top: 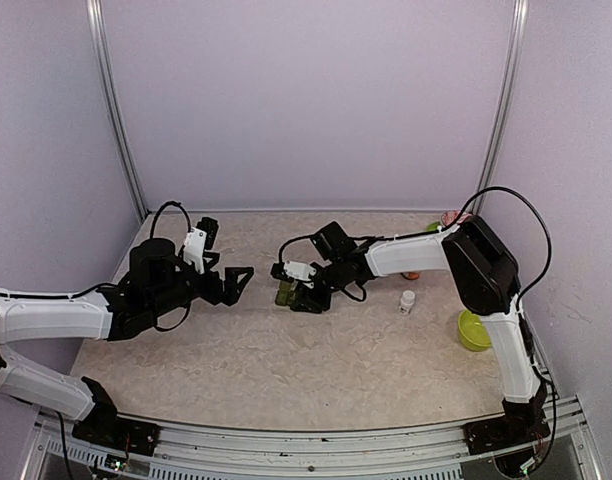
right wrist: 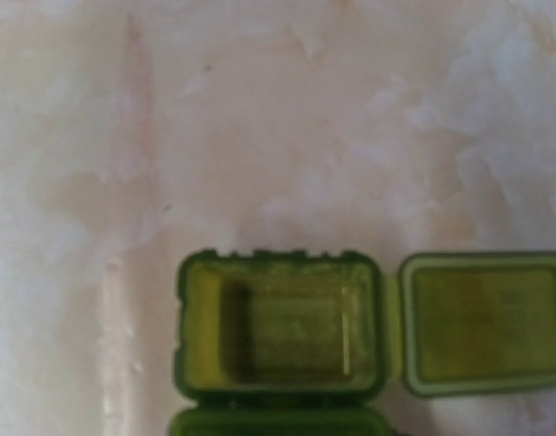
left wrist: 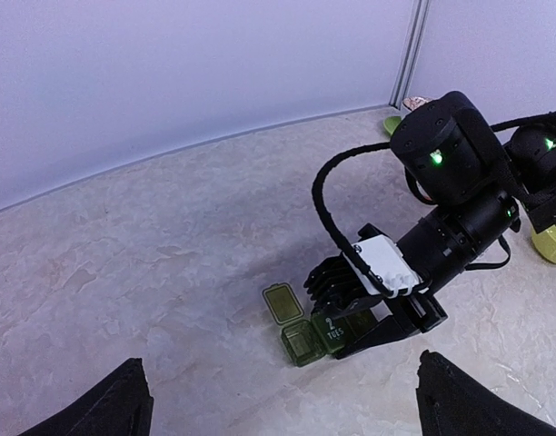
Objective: Sort the pills into containers
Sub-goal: Place the pill container at the center of the board, then adjust the pill container at the center of the board, then pick up the pill bottle from the center of the board, then place the pill bottle at the center of the board, then pick up the pill bottle from the center of the board.
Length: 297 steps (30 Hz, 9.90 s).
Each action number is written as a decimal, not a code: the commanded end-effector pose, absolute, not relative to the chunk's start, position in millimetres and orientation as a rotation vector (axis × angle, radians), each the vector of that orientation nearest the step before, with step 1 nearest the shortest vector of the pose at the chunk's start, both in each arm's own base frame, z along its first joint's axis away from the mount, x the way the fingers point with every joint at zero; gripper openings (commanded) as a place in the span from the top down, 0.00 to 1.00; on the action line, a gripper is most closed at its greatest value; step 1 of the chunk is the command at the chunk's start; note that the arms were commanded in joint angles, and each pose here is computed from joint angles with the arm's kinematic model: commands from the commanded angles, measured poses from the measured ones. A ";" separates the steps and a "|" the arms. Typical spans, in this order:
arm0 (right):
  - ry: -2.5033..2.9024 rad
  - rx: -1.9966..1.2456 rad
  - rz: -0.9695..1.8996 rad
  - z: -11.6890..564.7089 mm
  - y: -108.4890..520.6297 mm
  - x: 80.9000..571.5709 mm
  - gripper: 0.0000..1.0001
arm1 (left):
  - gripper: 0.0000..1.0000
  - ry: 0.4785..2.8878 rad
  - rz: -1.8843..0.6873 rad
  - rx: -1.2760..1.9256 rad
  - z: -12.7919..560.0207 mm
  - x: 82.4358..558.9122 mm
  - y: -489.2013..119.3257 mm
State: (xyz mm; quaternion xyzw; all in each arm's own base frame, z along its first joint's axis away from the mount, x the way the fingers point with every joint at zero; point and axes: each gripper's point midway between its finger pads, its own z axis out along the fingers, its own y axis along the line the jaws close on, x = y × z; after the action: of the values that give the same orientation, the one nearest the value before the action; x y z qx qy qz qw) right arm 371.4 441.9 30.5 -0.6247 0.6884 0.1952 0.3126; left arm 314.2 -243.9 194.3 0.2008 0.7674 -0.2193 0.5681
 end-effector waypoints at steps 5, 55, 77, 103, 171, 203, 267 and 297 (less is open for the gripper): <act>1.845 -1.647 0.487 27.3 437.1 376.9 0.37 | 0.01 1.793 -0.530 0.457 193.9 314.3 -242.7; 2.079 -1.138 0.003 45.0 367.0 478.2 0.00 | 0.01 1.781 -0.577 0.487 191.4 308.8 -255.0; 2.050 -0.693 0.176 161.0 295.7 405.3 0.02 | 0.01 1.745 -0.538 0.584 210.1 305.8 -310.6; 2.237 -0.250 0.208 101.4 172.4 359.0 0.10 | 0.01 1.792 -0.542 0.599 192.9 301.5 -317.6; 2.159 -1.009 0.403 53.0 346.4 314.9 0.69 | 0.01 1.850 -0.381 0.398 196.8 328.4 -281.5; 2.072 -0.608 0.287 139.6 226.8 313.5 0.00 | 0.01 1.765 -0.639 1.151 172.9 293.8 -418.1; 2.060 -0.513 0.344 134.5 210.9 320.0 0.03 | 0.62 1.888 -0.592 1.408 69.4 318.9 -478.1; 1.622 -0.875 0.916 206.7 271.5 239.5 0.02 | 0.88 1.505 -0.907 1.333 203.7 261.0 -465.8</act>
State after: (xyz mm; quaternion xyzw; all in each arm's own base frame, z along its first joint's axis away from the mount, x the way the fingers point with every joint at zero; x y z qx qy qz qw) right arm 267.4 256.1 168.2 -0.3204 0.7552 0.2992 0.4873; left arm 281.3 -460.8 144.3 0.5432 0.6731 -0.3034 0.3999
